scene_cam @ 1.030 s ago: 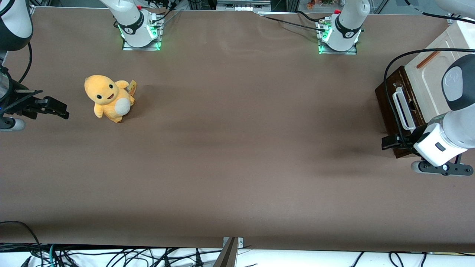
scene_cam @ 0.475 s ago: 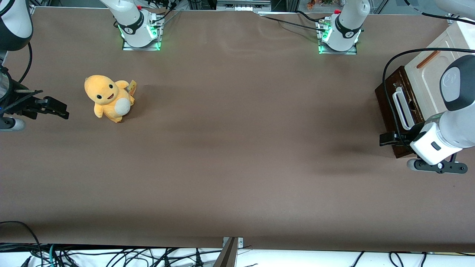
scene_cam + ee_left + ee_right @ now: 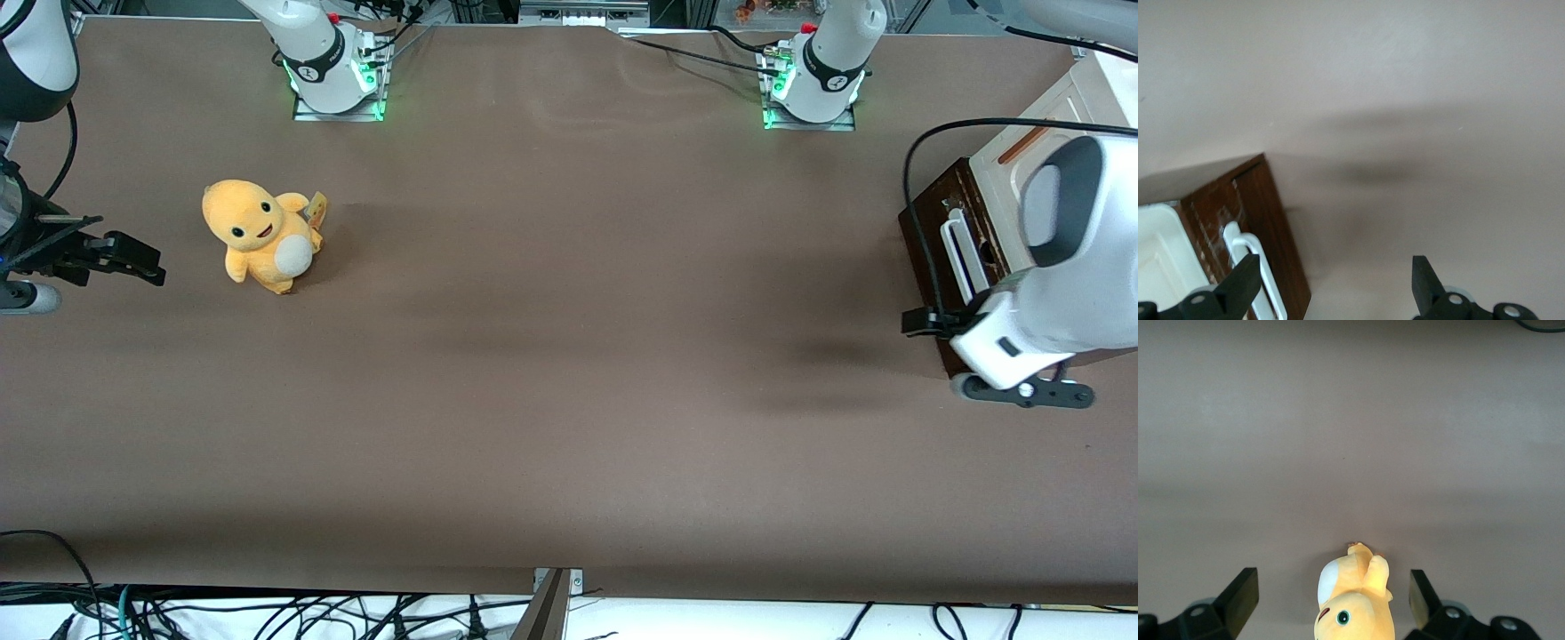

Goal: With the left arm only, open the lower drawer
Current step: 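Swing the left gripper around to face the lower drawer's white handle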

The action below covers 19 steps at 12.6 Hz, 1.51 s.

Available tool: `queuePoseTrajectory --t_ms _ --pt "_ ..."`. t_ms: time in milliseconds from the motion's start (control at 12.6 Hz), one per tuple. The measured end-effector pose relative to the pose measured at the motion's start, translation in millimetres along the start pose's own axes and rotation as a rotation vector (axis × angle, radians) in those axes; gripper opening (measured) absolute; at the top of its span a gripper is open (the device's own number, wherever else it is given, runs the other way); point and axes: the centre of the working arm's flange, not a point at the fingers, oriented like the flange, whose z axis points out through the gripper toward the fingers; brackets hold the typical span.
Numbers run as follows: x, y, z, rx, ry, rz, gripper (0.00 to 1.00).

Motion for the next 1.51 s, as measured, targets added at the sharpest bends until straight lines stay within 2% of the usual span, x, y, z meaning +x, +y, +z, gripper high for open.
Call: queuePoseTrajectory --t_ms 158,396,634,1109,1268,1506 --pt "-4 25 10 0.093 -0.048 -0.067 1.00" --pt "-5 59 38 0.292 -0.120 -0.119 1.00" --pt "-2 87 79 0.433 -0.162 -0.163 1.00" --pt "-16 115 148 0.720 -0.169 -0.293 1.00" --pt "-18 121 173 0.818 -0.183 -0.309 1.00" --pt "-21 125 217 0.967 -0.183 -0.328 1.00"
